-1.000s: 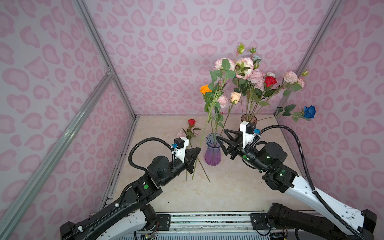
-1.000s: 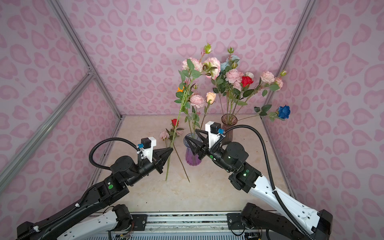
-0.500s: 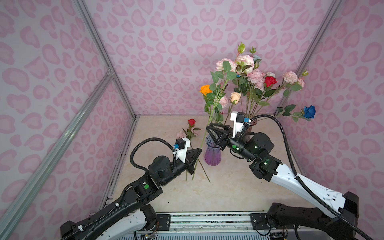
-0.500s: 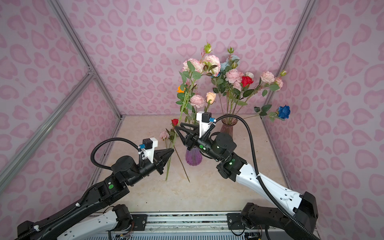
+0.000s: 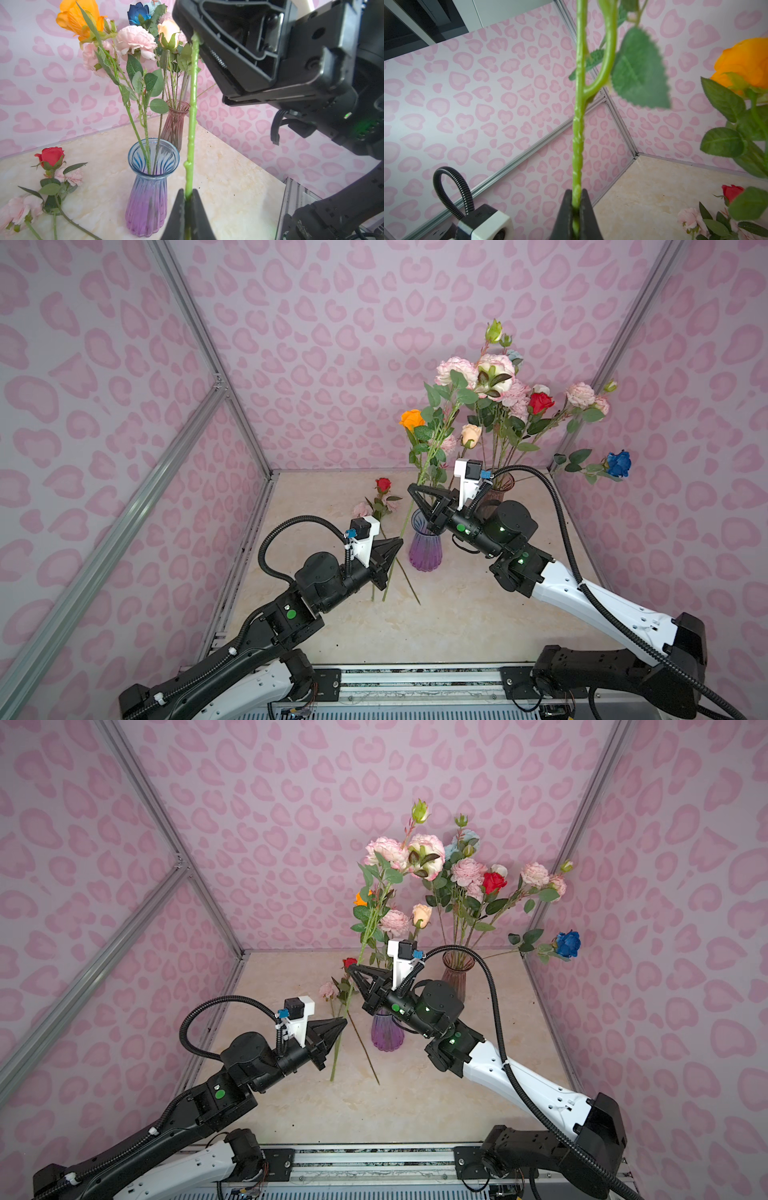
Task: Arrange the flowers into the vase
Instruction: 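Close right gripper on the pink rose stem while left gripper opens and withdraws, then carry the pink rose with right gripper and lower it into the blue-purple vase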
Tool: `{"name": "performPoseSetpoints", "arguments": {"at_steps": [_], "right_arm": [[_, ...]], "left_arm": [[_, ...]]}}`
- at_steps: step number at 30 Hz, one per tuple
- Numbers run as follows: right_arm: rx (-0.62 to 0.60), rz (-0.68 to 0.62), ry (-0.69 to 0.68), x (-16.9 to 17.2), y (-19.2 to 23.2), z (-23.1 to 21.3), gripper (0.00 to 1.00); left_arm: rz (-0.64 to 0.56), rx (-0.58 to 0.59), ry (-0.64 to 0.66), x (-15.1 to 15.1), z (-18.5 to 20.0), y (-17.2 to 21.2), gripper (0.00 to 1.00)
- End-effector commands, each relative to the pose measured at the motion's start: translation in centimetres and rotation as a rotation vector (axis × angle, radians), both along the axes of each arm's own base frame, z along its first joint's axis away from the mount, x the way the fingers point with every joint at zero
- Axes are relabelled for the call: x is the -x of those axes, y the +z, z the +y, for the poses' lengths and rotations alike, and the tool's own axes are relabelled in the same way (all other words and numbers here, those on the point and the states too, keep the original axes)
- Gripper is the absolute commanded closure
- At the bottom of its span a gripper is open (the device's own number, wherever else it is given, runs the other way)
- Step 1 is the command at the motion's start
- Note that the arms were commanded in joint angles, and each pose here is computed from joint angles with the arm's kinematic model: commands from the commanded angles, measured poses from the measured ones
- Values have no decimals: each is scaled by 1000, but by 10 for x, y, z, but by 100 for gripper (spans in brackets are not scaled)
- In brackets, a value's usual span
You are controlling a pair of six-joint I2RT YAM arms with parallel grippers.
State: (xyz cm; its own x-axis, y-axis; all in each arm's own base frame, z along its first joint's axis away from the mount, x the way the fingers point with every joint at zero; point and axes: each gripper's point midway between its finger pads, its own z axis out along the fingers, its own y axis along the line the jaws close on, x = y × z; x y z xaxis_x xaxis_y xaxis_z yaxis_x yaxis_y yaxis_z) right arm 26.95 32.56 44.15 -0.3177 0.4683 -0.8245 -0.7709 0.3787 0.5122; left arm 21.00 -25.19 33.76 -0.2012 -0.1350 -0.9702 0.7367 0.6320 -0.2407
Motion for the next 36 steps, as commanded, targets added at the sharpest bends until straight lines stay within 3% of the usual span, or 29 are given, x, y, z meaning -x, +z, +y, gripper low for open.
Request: {"name": "performPoseSetpoints", "arguments": {"at_steps": [1, 7, 11, 14, 15, 17, 21, 26, 36], "right_arm": [[-9, -19, -36, -2, 6, -7, 95], [64, -68, -119, -2, 7, -22, 95], [109, -152, -185, -1, 28, -33, 95], [152, -213, -252, -4, 48, -42, 95], [156, -233, -280, -5, 55, -46, 95], [156, -270, -329, -7, 66, -52, 95], [164, -329, -431, -14, 83, -62, 95], [269, -383, -534, -32, 90, -62, 96], [376, -382, -529, -61, 60, -40, 96]], "left_arm": [[10, 10, 33, -4, 4, 1, 55], [83, 12, 230, -18, 39, -22, 43], [158, 58, 421, -25, 77, -49, 31], [215, 92, 483, -23, 93, -66, 25], [231, 108, 496, -22, 96, -72, 21], [250, 136, 511, -19, 103, -82, 2], [278, 171, 530, -16, 110, -93, 2], [301, 154, 534, -13, 112, -100, 2], [323, 157, 541, -11, 116, -118, 1]]}}
